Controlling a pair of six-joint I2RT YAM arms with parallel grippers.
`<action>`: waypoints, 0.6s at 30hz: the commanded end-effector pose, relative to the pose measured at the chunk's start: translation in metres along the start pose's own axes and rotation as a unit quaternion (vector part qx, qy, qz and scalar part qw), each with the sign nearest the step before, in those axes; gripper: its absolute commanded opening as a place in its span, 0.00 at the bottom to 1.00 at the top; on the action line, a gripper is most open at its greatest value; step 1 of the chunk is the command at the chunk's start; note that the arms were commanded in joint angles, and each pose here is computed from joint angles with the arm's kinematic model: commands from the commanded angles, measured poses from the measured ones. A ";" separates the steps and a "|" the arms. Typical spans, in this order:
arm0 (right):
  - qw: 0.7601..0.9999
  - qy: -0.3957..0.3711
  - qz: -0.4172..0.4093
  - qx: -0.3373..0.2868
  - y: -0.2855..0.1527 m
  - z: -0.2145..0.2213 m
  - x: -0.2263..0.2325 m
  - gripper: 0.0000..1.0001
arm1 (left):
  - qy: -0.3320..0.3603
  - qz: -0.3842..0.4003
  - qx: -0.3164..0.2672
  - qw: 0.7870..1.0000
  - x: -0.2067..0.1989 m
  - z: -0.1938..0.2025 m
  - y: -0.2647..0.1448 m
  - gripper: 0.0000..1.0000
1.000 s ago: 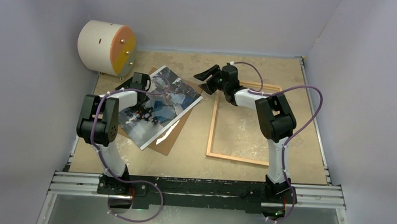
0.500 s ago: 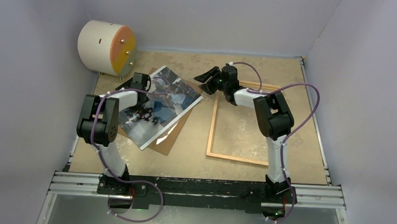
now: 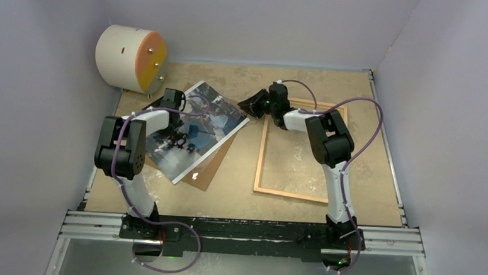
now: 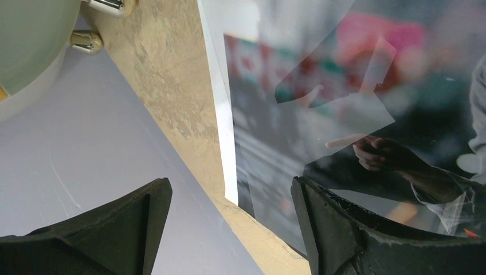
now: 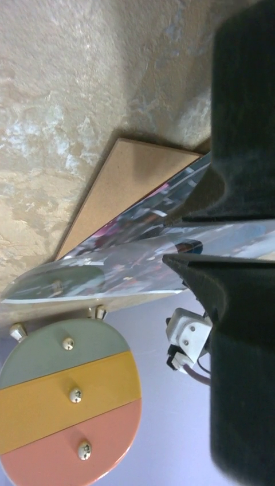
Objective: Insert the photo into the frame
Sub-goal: Pick up the photo frame item at the center of the board.
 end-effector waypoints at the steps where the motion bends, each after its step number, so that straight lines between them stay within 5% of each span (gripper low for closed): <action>1: 0.998 -0.035 -0.049 -0.012 -0.005 -0.012 0.038 0.18 | 0.031 0.116 0.054 0.991 -0.041 0.029 0.007 0.82; 4: 0.997 -0.057 -0.052 -0.011 -0.015 -0.017 0.052 0.00 | 0.013 0.112 0.049 0.992 -0.026 0.022 0.002 0.82; 13: 0.993 -0.115 -0.037 -0.016 -0.093 -0.053 0.090 0.00 | -0.084 0.081 -0.036 0.992 0.073 -0.031 -0.064 0.88; 18: 0.992 -0.110 0.051 -0.028 -0.183 -0.065 0.061 0.00 | -0.086 0.097 -0.058 0.990 0.076 -0.042 -0.091 0.95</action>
Point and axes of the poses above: each gripper's point midway between its finger pads, its own y axis out along the fingers, its own x axis along the line the jaws close on, z = x × y, the point moved 6 cm from there along -y, back along the fingers, and after that the axes turned 14 degrees about -y, right-handed, at the moved point
